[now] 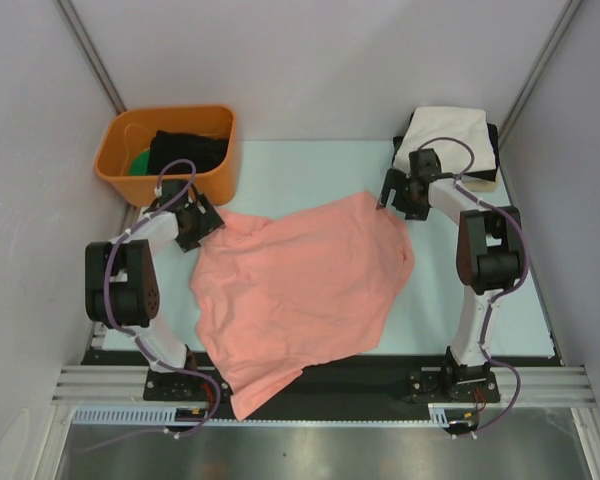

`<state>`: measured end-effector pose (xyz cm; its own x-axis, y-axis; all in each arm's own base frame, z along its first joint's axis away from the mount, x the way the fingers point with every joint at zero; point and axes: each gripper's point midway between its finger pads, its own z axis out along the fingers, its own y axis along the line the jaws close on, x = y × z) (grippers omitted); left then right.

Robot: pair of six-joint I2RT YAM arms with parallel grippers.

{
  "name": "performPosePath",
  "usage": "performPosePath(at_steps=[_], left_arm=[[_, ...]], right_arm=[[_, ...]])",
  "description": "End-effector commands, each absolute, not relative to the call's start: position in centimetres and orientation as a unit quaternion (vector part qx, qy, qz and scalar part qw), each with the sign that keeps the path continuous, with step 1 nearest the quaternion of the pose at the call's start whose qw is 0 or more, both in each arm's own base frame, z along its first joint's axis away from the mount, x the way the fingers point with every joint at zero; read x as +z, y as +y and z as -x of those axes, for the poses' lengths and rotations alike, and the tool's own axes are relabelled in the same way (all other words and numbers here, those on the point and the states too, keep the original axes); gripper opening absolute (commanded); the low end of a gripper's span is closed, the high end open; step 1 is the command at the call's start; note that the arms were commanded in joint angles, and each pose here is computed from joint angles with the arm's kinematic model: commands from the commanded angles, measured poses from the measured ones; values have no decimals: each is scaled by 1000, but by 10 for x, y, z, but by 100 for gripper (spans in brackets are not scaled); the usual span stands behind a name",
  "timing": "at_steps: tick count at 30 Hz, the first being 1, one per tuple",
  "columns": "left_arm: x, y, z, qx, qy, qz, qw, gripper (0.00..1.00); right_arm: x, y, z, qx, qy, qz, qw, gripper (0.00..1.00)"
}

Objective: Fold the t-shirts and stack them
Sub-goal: Flatten the tshirt out

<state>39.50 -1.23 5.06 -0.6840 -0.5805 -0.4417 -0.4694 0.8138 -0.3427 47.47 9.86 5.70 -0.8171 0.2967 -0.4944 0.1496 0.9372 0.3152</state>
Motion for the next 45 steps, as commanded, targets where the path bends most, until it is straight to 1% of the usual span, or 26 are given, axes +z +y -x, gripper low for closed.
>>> performPosePath(at_steps=[1,4,6,7,9,10,12,13,14,17,18,22,24,25,27,28,29,30,31,32,37,39,41,42,44,45], left_arm=[[53,-13,-415,-112,904,292,290,88],[51,-12,-415,-112,903,293,293,84],[49,-11,-416,-110,903,293,293,78],[48,-12,-418,-112,904,291,292,69],[36,-18,-418,-121,909,290,273,60],[31,-21,-417,-129,910,289,267,43],[26,-30,-416,-143,912,280,263,29],[25,-33,-414,-143,914,276,259,11],[26,-37,-413,-144,916,271,259,0],[42,-54,-402,-148,918,249,272,0],[59,-60,-396,-157,913,243,287,0],[72,-67,-339,-181,905,253,289,0],[66,-70,-310,-188,905,262,278,0],[79,-73,-304,-201,898,259,294,0],[77,-76,-284,-208,898,266,281,1],[87,-77,-279,-215,893,264,294,19],[88,-77,-270,-216,895,266,287,43],[88,-76,-265,-216,894,267,287,63],[94,-74,-262,-213,892,267,296,95],[101,-69,-261,-204,887,269,314,100],[124,-45,-289,-166,873,276,367,98],[120,-40,-306,-150,877,276,365,94],[109,-35,-323,-130,883,280,353,87],[102,-33,-329,-123,885,282,348,81],[96,-31,-343,-123,885,282,349,78],[82,-32,-350,-119,892,283,331,76]], right_arm=[[44,96,-477,119,950,-120,263,97],[30,101,-473,131,950,-119,258,95],[21,105,-467,144,950,-119,250,89],[20,114,-466,163,948,-112,250,79],[12,124,-458,179,947,-110,242,60],[10,136,-452,194,947,-101,234,43],[6,143,-441,206,946,-101,227,25],[8,147,-437,214,945,-98,225,2],[9,146,-432,214,946,-100,223,0],[23,124,-412,172,949,-127,232,0],[28,110,-402,153,949,-157,226,0],[49,76,-348,94,942,-217,238,0],[60,67,-318,81,933,-248,249,0],[65,66,-309,82,929,-256,255,0],[70,65,-287,89,924,-268,259,0],[71,66,-282,94,920,-281,257,9],[74,67,-274,103,917,-283,261,27],[75,69,-271,111,916,-285,261,55],[77,71,-270,116,915,-282,265,99],[79,71,-270,119,914,-279,271,100],[97,80,-288,137,912,-244,299,100],[100,83,-292,136,916,-228,301,100],[104,89,-291,146,919,-212,299,100],[105,89,-291,146,919,-208,300,100],[105,88,-288,144,920,-205,301,100],[105,87,-287,140,921,-201,303,100]])
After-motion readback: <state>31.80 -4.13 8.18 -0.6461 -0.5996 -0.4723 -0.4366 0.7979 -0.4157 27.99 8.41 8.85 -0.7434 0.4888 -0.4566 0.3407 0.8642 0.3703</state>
